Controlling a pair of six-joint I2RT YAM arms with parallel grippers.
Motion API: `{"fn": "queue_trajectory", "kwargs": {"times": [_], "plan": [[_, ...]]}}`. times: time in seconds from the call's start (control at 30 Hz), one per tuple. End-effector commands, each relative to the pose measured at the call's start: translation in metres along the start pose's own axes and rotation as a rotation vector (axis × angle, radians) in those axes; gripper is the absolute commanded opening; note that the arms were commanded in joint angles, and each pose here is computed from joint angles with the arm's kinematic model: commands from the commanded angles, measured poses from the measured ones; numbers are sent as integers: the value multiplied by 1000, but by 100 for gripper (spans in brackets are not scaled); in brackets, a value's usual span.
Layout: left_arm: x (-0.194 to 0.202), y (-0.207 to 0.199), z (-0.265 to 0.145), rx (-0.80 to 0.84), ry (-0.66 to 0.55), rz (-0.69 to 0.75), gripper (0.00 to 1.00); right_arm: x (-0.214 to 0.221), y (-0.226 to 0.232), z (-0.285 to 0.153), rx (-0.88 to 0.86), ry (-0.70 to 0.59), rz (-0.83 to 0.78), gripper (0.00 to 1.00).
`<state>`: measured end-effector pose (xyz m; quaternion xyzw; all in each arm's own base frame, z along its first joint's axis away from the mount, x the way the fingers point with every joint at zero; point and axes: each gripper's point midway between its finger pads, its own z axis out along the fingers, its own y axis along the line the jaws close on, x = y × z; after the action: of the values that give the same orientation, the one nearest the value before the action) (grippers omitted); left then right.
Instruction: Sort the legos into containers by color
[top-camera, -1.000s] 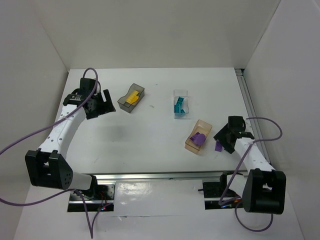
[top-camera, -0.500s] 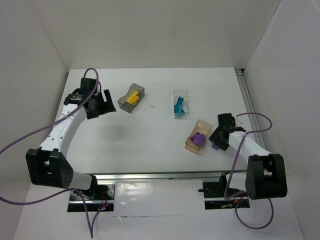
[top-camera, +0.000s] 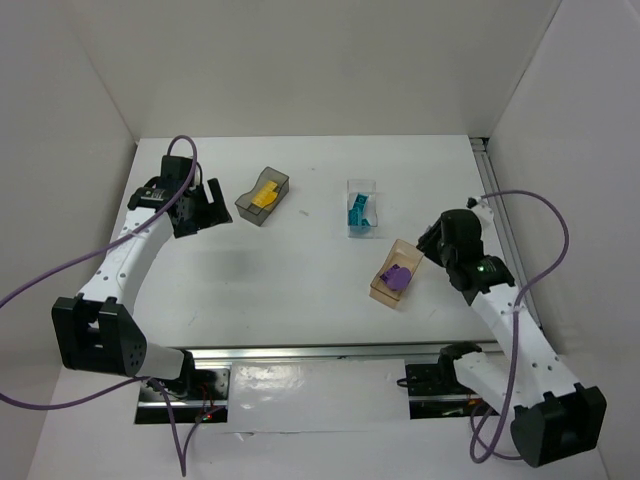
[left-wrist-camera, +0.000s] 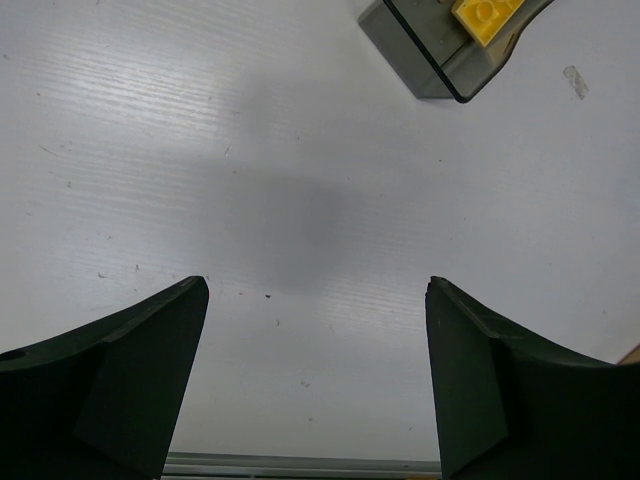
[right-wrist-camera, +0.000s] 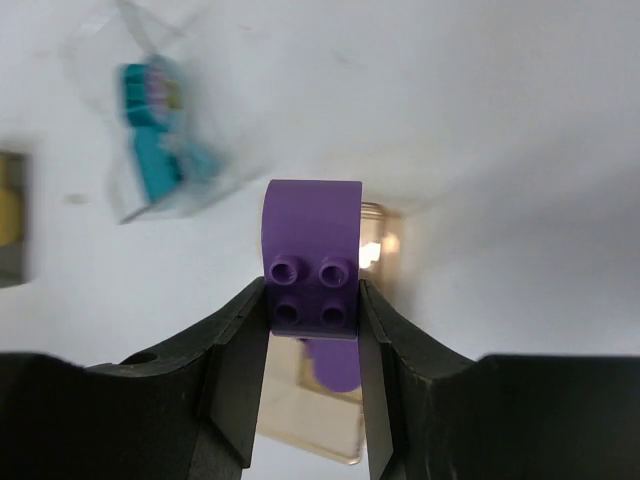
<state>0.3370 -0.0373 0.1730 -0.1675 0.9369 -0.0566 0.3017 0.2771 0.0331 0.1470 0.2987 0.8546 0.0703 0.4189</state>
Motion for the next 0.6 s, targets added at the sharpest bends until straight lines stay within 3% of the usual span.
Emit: {"fn": "queue_trajectory", "kwargs": {"times": [0.0,0.13,0.37,0.57], "plan": [[-10,-5,-1,12,-23,11,93,-12,34,-12,-107,-12,-66,23],[-11,-3,-1,0,-29,11,93,16,55,4,-111,96,-161,24],[-14,-2,-6,-8,-42,10,93,31,73,18,-143,102,-164,28],[-13,-4,-6,2,-38,11,93,27,58,25,-58,91,-165,62]]}}
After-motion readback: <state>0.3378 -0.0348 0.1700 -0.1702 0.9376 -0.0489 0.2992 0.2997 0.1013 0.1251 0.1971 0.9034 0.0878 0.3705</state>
